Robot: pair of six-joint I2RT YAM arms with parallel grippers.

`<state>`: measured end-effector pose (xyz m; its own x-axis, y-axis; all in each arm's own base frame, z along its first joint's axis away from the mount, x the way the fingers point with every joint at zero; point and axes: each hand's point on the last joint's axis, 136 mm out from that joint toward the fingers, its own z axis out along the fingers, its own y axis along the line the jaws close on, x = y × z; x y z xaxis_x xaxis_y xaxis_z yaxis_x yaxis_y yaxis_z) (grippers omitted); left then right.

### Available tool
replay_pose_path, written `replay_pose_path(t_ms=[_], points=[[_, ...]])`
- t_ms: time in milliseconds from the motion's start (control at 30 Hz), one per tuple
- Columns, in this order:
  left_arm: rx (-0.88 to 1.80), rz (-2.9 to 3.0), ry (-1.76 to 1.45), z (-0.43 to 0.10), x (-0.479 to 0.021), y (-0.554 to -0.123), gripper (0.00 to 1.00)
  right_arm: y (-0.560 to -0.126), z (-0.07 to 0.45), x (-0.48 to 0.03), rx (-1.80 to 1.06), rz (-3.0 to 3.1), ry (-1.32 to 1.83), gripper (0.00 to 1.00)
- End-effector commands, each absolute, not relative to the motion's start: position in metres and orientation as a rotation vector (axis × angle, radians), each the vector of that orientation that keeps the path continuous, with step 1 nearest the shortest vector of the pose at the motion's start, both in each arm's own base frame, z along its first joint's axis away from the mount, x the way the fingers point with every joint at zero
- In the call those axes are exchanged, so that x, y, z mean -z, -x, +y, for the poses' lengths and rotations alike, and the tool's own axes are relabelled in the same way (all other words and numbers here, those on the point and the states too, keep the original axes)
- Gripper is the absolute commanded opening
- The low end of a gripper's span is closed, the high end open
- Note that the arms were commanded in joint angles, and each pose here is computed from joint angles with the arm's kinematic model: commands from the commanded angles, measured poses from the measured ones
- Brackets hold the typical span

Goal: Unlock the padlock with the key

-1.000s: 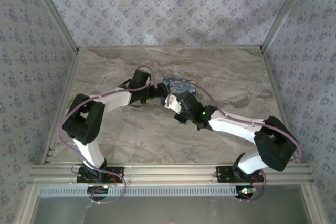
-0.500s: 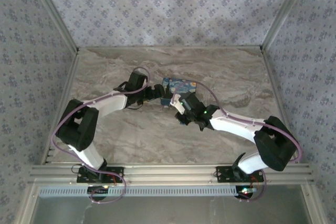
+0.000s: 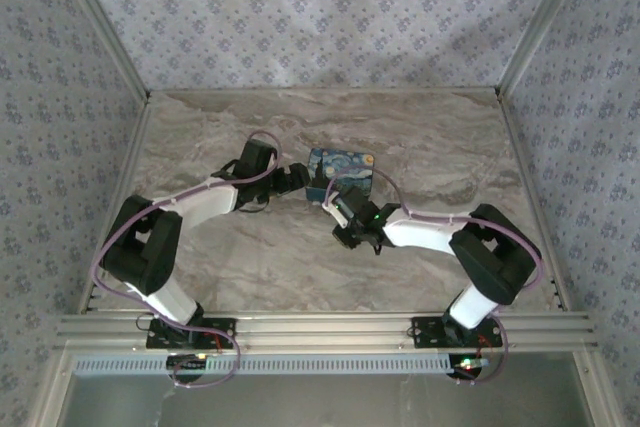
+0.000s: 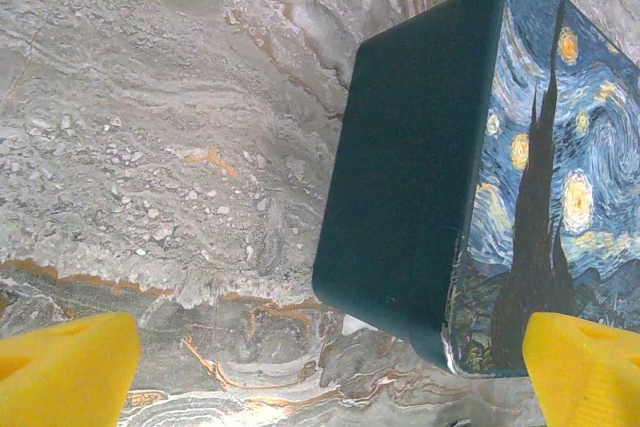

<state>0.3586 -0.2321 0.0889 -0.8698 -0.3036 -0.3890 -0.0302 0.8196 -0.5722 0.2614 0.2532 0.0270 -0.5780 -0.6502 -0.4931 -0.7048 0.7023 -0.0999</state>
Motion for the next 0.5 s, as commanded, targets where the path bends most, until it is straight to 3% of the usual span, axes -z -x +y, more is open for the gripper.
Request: replay_pose_path(t_ms=[0,200,467], points=[[0.797,2.488,0.26,-0.228,-0.102,-0.361,0.98,-0.261,0.243,-0.017,-0.106,2.481,0.981,0.32],[0.798,2.49,0.261,-0.228,-0.102,-0.361,0.98,-0.255,0.214,-0.011,-0.06,2.569,0.852,0.26],[0.786,2.481,0.26,-0.225,-0.106,-0.362,0.98,-0.266,0.171,-0.014,0.055,2.714,0.522,0.29]])
